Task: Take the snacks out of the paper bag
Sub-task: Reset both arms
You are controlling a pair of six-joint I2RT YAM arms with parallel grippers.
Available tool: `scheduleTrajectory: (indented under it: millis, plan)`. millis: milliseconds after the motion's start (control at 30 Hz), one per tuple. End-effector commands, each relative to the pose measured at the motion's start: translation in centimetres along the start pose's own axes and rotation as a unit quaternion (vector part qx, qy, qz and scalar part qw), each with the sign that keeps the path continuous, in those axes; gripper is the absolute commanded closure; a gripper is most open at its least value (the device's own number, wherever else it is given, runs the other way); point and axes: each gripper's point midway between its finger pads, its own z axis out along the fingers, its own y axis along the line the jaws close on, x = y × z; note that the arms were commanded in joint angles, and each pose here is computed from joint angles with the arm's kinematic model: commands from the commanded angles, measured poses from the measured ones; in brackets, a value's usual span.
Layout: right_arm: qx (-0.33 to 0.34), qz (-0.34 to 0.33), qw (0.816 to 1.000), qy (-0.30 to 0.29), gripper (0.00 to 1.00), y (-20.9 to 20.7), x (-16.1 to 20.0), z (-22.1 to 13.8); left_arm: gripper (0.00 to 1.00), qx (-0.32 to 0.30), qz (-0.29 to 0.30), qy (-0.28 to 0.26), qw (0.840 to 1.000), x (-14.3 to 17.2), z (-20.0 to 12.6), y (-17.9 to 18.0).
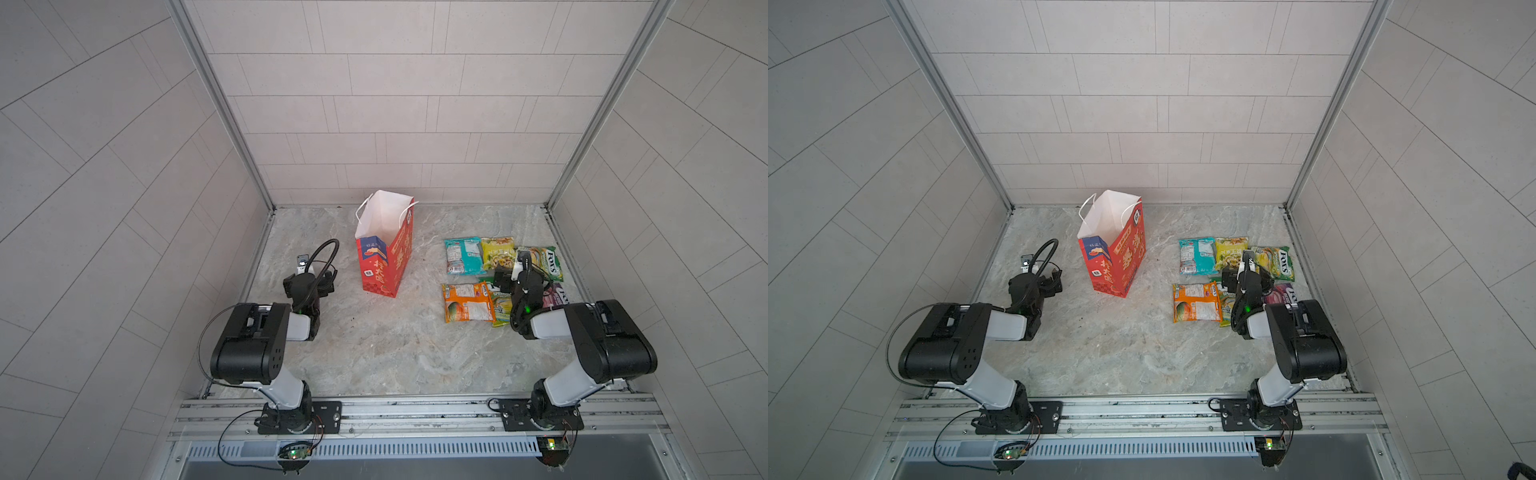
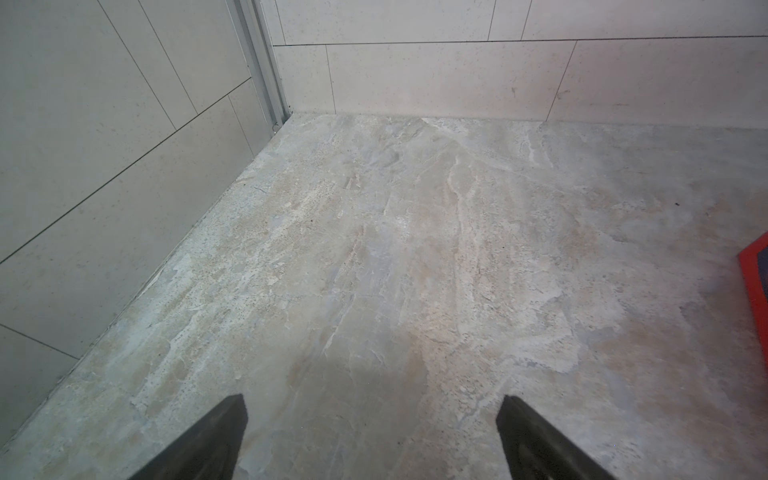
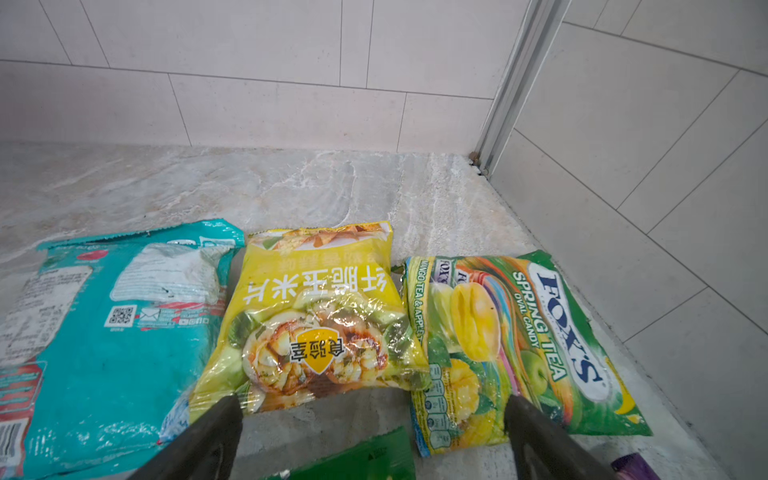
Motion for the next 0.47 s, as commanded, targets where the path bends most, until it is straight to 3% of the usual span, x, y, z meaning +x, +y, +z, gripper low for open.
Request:
scheduleTrajectory:
  millis: [0,433]
  plan:
    - [-0.014,-0.023,1.0,0.004,0.0,0.55,0.39,-0.17,0.0,-0.001,-0.009,-0.018,1.0,-1.38,-0.01,-0.05]
    - [-0.012,-0.019,1.0,0.007,0.01,0.46,0.51,-0.09,0.0,-0.001,-0.008,-0.016,1.0,-1.33,0.06,-0.08]
